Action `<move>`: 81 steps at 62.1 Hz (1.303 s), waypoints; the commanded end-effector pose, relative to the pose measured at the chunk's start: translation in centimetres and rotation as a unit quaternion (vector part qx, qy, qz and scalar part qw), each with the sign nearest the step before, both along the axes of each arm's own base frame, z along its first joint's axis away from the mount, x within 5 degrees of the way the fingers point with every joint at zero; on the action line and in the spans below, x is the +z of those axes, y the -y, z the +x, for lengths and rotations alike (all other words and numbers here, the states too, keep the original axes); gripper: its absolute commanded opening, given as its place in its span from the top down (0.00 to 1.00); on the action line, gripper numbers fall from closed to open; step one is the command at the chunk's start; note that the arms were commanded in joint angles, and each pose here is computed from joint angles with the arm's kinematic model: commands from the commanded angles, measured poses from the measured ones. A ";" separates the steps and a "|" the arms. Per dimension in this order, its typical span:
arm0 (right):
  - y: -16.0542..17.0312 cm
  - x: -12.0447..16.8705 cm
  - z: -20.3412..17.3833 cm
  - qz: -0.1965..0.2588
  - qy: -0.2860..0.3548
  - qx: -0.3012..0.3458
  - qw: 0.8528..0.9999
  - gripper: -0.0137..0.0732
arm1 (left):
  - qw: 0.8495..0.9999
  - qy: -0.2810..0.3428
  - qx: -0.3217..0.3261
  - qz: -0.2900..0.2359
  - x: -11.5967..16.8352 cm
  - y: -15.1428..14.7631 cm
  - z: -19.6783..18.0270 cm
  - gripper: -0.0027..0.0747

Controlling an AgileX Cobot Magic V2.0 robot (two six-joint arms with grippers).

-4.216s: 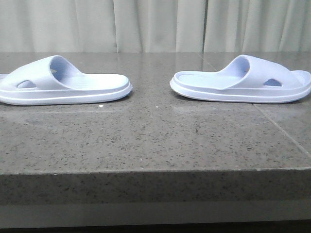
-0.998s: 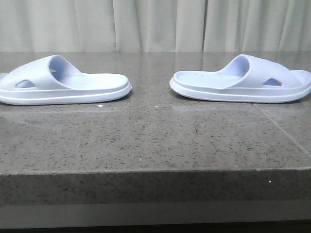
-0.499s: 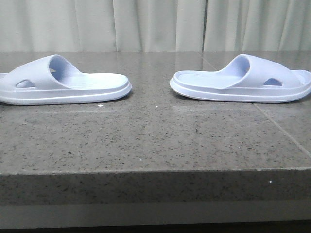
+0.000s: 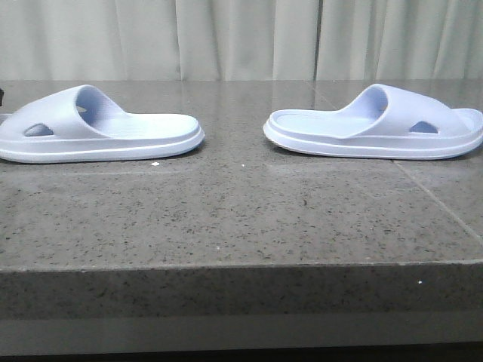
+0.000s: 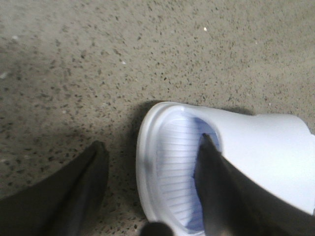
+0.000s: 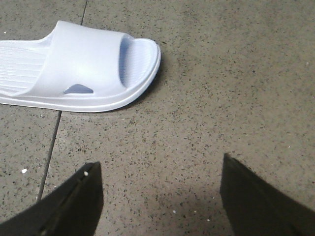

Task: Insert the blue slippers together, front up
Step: 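Grasp the heel of the slipper nearest the left gripper and lift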

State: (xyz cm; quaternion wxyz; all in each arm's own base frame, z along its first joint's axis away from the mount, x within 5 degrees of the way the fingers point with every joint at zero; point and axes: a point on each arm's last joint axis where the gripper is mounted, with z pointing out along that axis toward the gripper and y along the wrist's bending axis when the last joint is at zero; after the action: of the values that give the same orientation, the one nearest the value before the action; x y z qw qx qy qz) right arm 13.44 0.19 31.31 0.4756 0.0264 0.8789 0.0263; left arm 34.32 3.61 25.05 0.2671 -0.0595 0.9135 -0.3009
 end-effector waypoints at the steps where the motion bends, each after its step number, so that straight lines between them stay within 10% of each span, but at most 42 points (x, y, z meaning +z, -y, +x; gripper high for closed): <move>1: 0.1 1.7 0.5 -0.007 0.053 -0.001 0.999 0.23 | 0.999 0.037 0.005 -0.016 2.2 0.4 0.2 0.51; 29: 0.1 1.7 0.5 -0.007 0.053 -0.001 0.999 0.23 | 0.999 0.005 -0.046 -0.013 0.3 3.0 0.9 0.54; 51: 0.1 1.7 0.5 -0.007 0.053 -0.001 0.999 0.23 | 0.999 0.002 -0.050 -0.017 0.3 3.0 0.9 0.99; 81: 0.1 1.7 0.5 -0.007 0.053 -0.001 0.999 0.23 | 0.990 0.101 -0.077 -0.060 6.8 4.7 -3.4 0.99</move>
State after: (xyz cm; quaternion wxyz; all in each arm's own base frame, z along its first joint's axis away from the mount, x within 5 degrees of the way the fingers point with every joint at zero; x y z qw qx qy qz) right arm 13.49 0.19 31.37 0.4796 0.0257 0.8767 0.0259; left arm 32.97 0.03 28.53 0.2836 0.0067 0.8938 -0.3474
